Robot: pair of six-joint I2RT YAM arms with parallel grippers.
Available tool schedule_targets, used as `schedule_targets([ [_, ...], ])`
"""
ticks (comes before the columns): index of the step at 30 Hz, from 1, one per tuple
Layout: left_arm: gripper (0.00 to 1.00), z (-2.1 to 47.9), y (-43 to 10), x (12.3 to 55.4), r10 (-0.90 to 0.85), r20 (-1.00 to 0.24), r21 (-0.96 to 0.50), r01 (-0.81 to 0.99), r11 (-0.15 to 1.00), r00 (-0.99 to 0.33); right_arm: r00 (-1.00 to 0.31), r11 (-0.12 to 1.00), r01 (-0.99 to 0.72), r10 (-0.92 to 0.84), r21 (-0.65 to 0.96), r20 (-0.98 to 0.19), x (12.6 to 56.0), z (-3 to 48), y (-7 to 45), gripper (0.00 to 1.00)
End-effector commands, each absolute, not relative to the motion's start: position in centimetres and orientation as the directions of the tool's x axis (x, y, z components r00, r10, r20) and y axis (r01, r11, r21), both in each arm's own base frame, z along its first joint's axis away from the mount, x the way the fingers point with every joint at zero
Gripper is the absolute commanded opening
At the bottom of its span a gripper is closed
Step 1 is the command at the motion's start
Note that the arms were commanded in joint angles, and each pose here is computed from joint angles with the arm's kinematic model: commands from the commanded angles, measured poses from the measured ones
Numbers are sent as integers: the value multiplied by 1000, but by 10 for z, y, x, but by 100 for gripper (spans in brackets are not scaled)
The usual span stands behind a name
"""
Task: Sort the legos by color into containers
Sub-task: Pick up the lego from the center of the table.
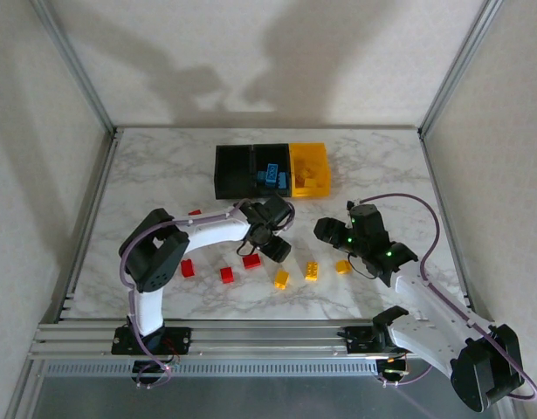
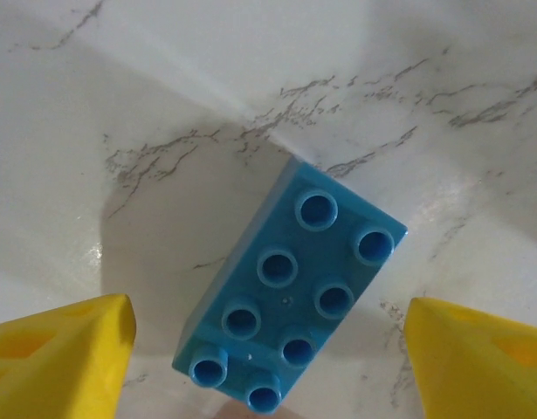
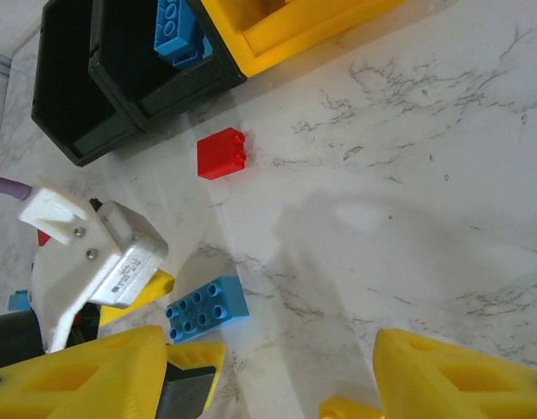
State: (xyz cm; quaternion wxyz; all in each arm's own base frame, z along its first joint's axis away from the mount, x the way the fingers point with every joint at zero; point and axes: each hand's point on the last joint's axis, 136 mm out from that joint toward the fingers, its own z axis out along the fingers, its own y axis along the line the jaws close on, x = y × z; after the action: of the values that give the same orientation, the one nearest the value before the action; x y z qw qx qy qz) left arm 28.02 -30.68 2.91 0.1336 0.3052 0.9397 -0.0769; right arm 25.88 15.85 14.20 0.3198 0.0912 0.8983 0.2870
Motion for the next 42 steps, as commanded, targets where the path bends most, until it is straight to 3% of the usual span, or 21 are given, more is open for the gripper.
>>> schedule_targets([
  [1, 77, 31, -306, 282, 595, -293, 13, 619, 785, -748, -779, 811, -18, 355, 584, -517, 259, 139, 158, 64],
  [12, 42, 29, -309, 289, 576, -299, 32, 595, 803, -761, -777, 806, -14, 363, 591, -514, 261, 137, 158, 64],
  [16, 34, 30, -310, 291, 566, -310, 35, 586, 809, -764, -778, 807, -12, 363, 591, -512, 262, 136, 158, 64],
  [21, 31, 30, -311, 296, 549, -326, 36, 570, 821, -770, -779, 805, -15, 363, 593, -512, 266, 137, 161, 64],
  [27, 43, 24, -309, 298, 531, -328, 47, 548, 835, -781, -782, 807, -20, 355, 590, -512, 271, 139, 164, 64],
  [37, 28, 28, -309, 304, 511, -353, 59, 526, 848, -784, -776, 807, -10, 367, 591, -514, 270, 139, 161, 63],
  [40, 27, 31, -308, 306, 500, -365, 64, 514, 855, -786, -773, 808, -12, 366, 589, -518, 271, 140, 161, 63],
  [42, 32, 31, -309, 306, 498, -363, 56, 515, 855, -788, -772, 809, -14, 365, 588, -520, 271, 140, 161, 63],
])
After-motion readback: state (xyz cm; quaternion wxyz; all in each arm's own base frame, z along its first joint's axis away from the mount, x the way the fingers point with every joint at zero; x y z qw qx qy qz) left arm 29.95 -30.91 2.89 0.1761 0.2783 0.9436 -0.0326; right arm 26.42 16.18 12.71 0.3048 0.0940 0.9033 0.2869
